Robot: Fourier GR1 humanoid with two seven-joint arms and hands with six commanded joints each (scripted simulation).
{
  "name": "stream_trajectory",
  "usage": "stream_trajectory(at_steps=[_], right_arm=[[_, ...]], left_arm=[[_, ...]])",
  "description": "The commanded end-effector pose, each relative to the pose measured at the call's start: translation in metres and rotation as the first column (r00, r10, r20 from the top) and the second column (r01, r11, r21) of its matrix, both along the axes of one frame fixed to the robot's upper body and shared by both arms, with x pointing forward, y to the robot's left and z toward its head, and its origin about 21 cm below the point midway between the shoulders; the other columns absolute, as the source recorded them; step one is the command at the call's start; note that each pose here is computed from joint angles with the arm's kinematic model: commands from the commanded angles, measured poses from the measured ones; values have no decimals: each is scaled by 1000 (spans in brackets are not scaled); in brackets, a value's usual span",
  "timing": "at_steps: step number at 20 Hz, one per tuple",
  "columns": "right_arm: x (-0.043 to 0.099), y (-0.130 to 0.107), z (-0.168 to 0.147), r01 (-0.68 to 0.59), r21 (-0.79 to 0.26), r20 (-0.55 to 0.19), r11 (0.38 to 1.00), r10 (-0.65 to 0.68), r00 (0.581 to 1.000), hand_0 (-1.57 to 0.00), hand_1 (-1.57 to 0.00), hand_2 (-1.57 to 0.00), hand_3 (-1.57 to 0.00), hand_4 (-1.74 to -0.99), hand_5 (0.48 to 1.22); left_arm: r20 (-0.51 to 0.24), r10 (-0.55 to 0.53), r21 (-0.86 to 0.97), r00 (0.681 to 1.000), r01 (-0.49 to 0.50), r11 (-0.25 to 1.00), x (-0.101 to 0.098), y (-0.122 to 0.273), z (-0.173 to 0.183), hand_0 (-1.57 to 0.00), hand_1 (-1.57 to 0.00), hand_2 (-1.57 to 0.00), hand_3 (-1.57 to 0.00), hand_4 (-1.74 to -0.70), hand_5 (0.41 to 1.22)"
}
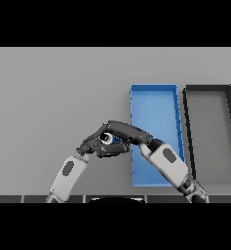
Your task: Pick up the blue pipe and place it into the blue bin.
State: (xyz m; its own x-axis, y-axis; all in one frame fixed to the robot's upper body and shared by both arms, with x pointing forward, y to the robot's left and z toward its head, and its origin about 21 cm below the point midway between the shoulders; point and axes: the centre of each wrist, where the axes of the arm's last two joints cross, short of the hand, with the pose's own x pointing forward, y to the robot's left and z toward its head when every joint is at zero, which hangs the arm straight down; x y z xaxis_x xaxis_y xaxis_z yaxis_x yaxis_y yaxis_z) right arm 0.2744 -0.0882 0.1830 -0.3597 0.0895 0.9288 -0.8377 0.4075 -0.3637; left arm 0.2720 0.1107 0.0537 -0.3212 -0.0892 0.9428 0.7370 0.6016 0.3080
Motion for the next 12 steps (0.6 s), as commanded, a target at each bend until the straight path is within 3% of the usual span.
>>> stream_trajectory(at_steps=[1,4,6,9,12], right_arm=[[0,-1,0,6,7,7,1000,-6,1000,-1567,-1567,-1567,-1563,-1739,1214],[-1,1,2,6,20,33,1000,-7,999,-1569,-1569,-1569,-1567,-1740,1218],[-2,4,2,-3,23,45,1000,2,999,-1570,-1570,-1570,-1569,-1740,1219],[-1,1,3,-3,59,9,998,2,1000,-1570,-1570,-1570,-1570,-1741,1220],[1,-1,5,-21,128,-55,992,28,998,-1571,-1571,-1571,-1570,-1741,1220]], left_arm=[[-12,14,2,1000,-14,1000,0,2,-2,-383,-351,-338,-305,-1085,1029],[-67,51,23,996,-49,999,-2,4,-2,-195,-179,-173,-156,-996,770],[-102,62,37,993,-58,998,-2,4,-4,-125,-114,-110,-99,-970,647],[-104,83,53,991,-78,996,-2,4,-4,-63,-58,-56,-50,-955,538],[-108,96,74,990,-88,993,-2,5,-7,-32,-29,-28,-25,-928,484]])
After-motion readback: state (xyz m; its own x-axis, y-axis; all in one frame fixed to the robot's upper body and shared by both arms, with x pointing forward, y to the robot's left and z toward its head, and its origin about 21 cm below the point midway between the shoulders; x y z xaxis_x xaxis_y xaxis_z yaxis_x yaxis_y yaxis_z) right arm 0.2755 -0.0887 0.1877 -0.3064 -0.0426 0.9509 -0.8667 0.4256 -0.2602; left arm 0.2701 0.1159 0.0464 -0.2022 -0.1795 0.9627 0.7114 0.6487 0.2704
